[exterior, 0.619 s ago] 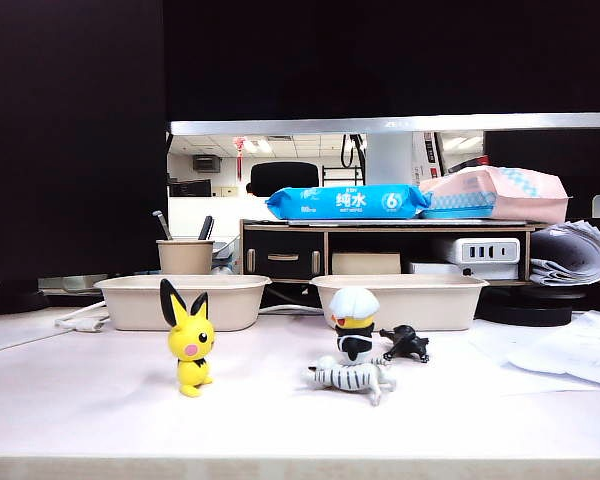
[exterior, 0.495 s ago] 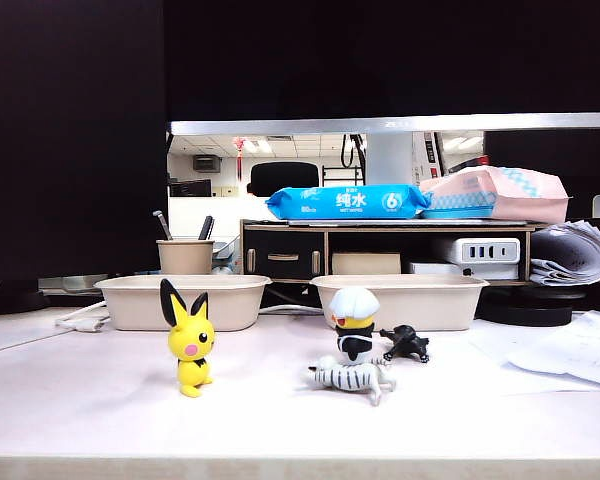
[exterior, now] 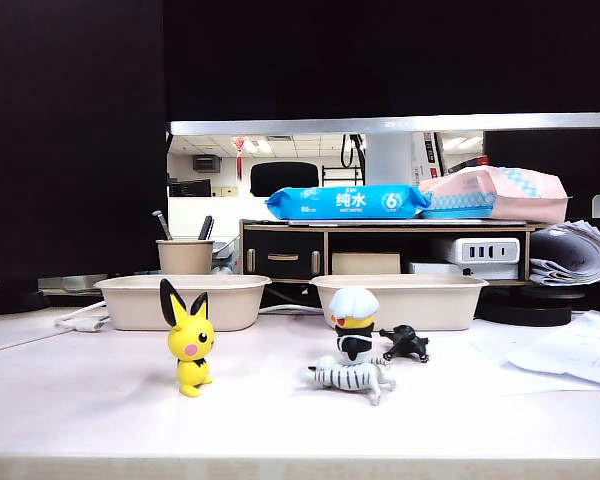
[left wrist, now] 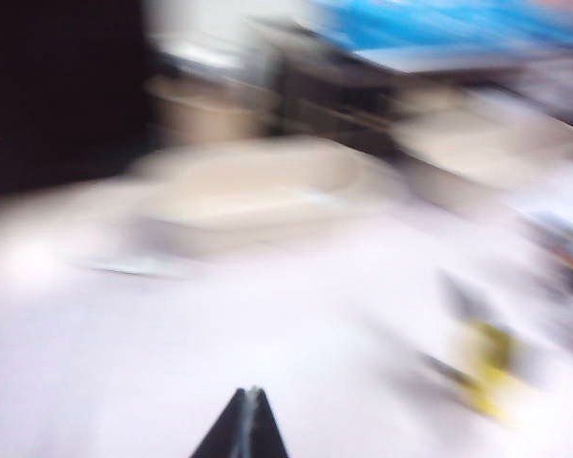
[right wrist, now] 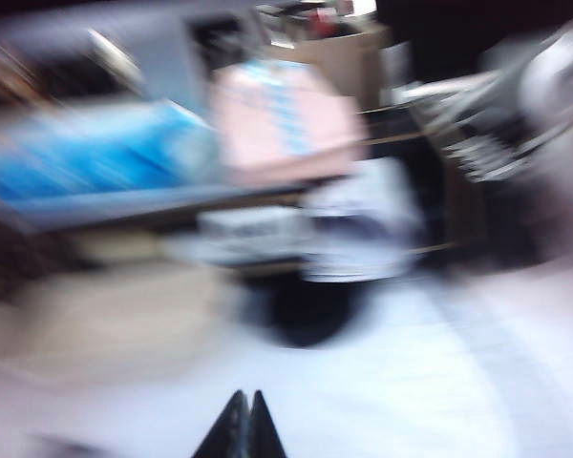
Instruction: Put the dolls with similar sizes into the same paper box, while dolls with different sizes go into separate paper boxes.
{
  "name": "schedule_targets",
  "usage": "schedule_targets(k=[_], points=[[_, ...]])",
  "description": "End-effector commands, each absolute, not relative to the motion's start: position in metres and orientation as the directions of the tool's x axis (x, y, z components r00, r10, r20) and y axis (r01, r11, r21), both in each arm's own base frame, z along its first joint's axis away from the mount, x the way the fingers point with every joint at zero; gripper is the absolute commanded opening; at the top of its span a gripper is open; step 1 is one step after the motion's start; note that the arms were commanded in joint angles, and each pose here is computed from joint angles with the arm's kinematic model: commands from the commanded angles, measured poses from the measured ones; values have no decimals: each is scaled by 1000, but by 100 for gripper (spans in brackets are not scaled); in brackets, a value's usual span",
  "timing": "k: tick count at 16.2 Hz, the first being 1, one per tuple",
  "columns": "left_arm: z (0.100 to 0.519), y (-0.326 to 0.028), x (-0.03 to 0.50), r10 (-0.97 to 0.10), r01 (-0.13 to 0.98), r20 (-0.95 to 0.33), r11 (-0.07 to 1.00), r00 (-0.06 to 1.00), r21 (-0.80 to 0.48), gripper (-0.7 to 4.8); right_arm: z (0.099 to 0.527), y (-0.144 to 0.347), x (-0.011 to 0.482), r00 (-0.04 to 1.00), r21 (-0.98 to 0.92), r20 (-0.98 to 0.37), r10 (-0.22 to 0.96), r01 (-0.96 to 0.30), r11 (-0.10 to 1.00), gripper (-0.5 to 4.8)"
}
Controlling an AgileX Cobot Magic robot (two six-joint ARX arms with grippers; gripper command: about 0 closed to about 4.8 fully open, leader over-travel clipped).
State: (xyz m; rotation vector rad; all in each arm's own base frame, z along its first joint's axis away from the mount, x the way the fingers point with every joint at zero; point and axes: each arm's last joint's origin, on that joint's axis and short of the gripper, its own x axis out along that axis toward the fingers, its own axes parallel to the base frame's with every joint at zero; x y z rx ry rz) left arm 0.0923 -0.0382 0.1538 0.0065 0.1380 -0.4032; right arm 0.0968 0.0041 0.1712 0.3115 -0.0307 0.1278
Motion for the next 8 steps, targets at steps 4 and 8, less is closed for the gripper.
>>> schedule_targets(k=[4, 8], points=[[142, -54, 93, -499, 514, -280, 858, 820, -24, -5, 223, 13, 81, 838, 509, 322, 440, -545, 666, -1], [140, -55, 94, -496, 513, -302, 858, 814, -24, -5, 283, 18, 77, 771, 351, 245, 588, -636, 687, -2]])
